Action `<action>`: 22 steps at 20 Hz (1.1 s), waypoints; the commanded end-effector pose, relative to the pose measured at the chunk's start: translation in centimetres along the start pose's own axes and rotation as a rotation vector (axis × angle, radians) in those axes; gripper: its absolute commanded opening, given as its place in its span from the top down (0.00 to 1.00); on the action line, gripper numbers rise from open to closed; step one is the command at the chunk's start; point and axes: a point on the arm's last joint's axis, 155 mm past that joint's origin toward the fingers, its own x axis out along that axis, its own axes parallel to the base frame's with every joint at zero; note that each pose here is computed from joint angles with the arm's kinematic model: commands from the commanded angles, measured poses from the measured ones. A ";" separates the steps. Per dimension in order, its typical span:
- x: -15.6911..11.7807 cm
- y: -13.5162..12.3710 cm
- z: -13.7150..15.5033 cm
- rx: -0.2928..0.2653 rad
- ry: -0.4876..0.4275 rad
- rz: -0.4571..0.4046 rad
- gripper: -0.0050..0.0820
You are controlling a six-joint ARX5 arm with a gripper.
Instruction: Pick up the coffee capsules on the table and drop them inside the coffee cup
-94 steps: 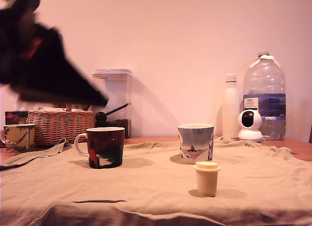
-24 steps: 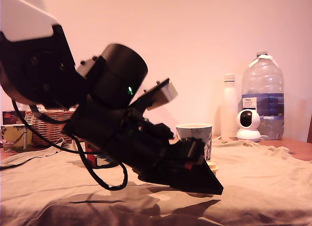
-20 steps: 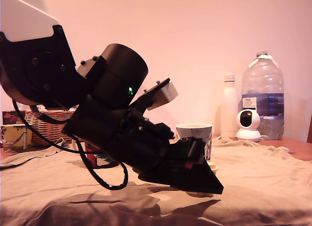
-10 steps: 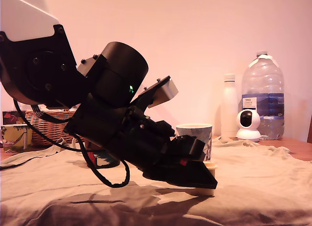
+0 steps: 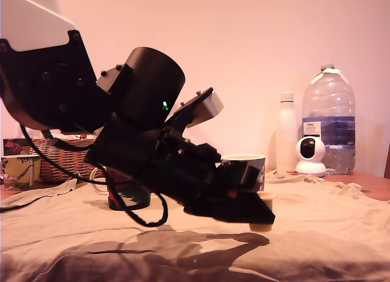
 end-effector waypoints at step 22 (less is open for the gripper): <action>-1.3 10.3 13.7 0.031 -0.225 0.170 0.70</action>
